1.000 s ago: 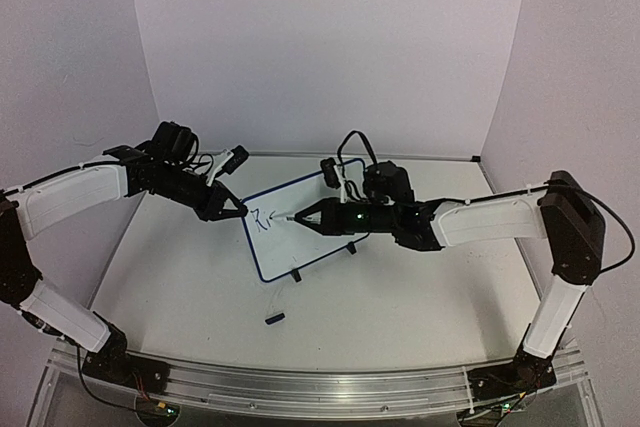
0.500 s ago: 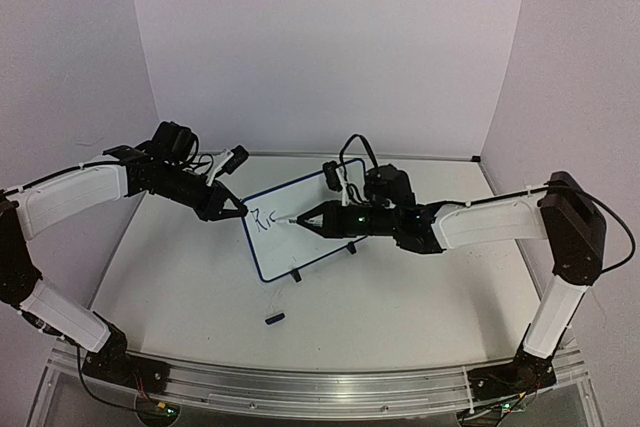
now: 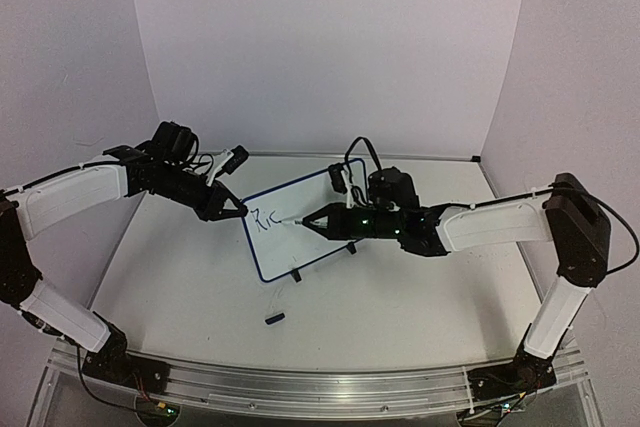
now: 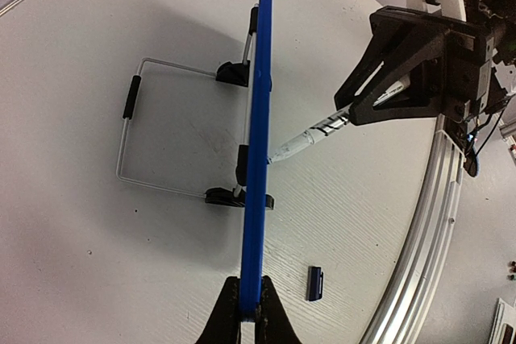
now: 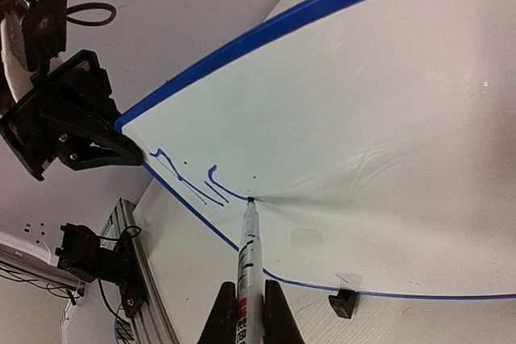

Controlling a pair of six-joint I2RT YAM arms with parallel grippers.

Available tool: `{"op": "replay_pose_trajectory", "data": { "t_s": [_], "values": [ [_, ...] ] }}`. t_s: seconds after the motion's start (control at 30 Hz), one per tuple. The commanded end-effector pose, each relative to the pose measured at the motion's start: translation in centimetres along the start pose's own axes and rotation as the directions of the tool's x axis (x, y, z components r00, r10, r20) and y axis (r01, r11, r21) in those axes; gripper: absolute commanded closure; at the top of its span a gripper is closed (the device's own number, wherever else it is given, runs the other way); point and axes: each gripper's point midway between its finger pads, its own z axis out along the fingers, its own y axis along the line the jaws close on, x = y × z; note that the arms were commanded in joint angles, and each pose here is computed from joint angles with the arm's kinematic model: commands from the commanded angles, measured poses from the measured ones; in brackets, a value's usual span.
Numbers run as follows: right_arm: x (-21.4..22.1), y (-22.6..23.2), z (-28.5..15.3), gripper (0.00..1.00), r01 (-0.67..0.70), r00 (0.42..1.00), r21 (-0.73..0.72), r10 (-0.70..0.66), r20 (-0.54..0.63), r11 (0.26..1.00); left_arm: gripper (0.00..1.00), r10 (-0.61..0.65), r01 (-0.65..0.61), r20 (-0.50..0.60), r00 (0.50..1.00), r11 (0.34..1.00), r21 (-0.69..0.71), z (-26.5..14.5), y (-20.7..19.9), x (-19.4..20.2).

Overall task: Write a sentence on the whiteboard
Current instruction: Write with the whiteboard marker on the whiteboard.

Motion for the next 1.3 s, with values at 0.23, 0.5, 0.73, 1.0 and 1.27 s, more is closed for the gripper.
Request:
{"op": "replay_pose_trajectory", "data": {
  "t_s": [0.23,0.5,0.73,1.0,1.27],
  "values": [
    [-0.3,0.3,0.0,1.0,0.001,1.0,-0.019,-0.001,-0.009,1.0,1.0,0.015,-0.015,0.004,1.0,1.0,0.016,-0.5,-0.8,-0.2],
    [-0.2,1.1,1.1,1.0,0.005,0.999,-0.057,-0.007,-0.033,0.998,1.0,0.014,-0.014,0.003,1.0,1.0,0.015,-0.4,-0.8,-0.2],
    [-0.5,2.2,1.5,1.0,0.019,0.999,-0.091,-0.022,-0.033,0.996,1.0,0.013,-0.013,0.002,1.0,1.0,0.015,-0.4,-0.8,-0.2],
    [-1.4,4.2,-0.2,1.0,0.023,1.0,-0.15,-0.023,-0.003,0.988,1.0,0.013,-0.013,0.002,1.0,1.0,0.016,-0.4,-0.8,-0.2],
    [-1.9,2.6,-2.4,1.0,0.016,0.999,-0.075,-0.012,0.05,0.997,1.0,0.012,-0.012,-0.001,1.0,1.0,0.022,-0.2,-0.8,-0.1]
  ]
}}
